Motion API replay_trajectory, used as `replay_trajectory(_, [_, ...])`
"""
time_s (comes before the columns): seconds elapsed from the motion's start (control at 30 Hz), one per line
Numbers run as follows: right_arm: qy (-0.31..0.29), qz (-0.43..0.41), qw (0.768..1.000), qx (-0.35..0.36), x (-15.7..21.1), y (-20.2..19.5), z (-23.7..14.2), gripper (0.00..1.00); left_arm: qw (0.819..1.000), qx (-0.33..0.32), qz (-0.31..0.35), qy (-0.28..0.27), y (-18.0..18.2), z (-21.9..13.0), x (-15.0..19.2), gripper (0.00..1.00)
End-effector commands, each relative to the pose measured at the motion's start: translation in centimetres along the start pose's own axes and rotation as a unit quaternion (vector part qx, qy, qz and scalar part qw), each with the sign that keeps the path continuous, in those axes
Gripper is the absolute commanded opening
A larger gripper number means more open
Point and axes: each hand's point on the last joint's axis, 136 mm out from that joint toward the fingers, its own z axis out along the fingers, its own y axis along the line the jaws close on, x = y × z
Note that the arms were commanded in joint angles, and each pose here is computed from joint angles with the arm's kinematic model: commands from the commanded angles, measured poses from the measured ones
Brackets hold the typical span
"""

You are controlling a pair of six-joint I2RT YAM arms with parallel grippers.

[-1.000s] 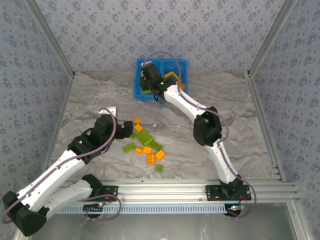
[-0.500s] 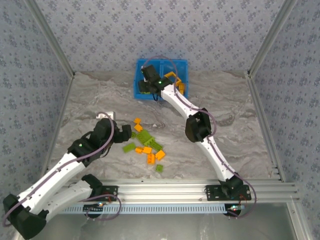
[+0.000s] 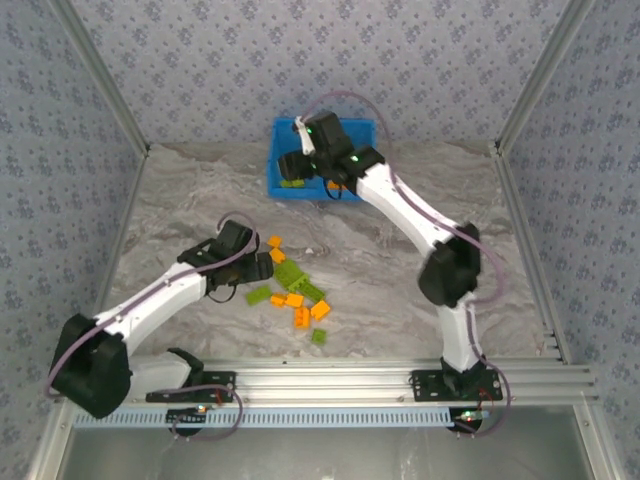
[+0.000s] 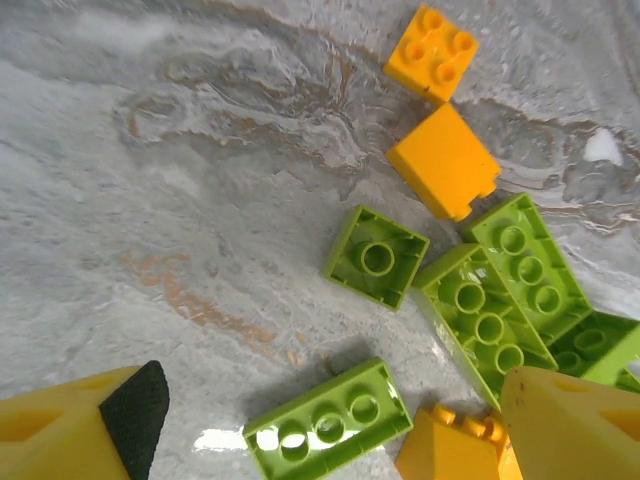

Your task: Sort the legos into containers by color

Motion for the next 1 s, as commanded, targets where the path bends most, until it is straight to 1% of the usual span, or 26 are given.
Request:
replay_trajectory(0.0, [-0.033, -0.037, 0.996, -0.069, 0.6, 3.4, -4.8, 0.75, 0.999, 0.043, -0.005, 0.012, -1.9, 1.1, -1.7, 0.86])
replay_trajectory(0.07, [-0.026, -0.038, 0.996, -0.077, 2.5, 3.7, -6.7, 0.78, 0.999, 0.040, -0.005, 0.022, -1.7, 2.3, -1.9, 0.84])
replay_trajectory(0.17, [-0.019, -0.035, 0.997, -0.070, 4.8, 3.5, -8.6, 0.80, 0.998, 0.042, -0.002, 0.038, -1.9, 3.8, -2.1, 0.79])
replay_trajectory(0.27, [-0.009, -0.026, 0.998, -0.058, 6.7, 2.9, -9.4, 0.81, 0.997, 0.049, 0.006, 0.051, -2.5, 5.0, -2.1, 0.77])
replay_trajectory(0.4, [0.016, -0.022, 0.999, -0.036, 8.2, 2.2, -9.4, 0.81, 0.997, 0.052, 0.003, 0.063, -2.8, 6.2, -1.9, 0.73])
replay_trajectory(0.53, [0.017, -0.027, 0.999, -0.042, 8.3, 2.9, -9.5, 0.82, 0.997, 0.026, -0.001, 0.070, -1.8, 7.3, -1.3, 0.67])
replay_trajectory(0.67, [0.015, -0.033, 0.998, -0.046, 8.0, 3.5, -9.5, 0.82, 0.997, 0.004, 0.001, 0.078, -0.8, 7.8, -0.6, 0.57])
replay_trajectory(0.8, [0.015, -0.033, 0.998, -0.046, 7.8, 3.7, -9.3, 0.83, 0.997, -0.008, -0.005, 0.079, -0.1, 7.5, -0.1, 0.50])
replay_trajectory(0.97, [0.015, -0.031, 0.998, -0.045, 7.9, 3.8, -9.2, 0.83, 0.997, -0.019, -0.011, 0.075, 0.6, 7.2, 0.2, 0.36])
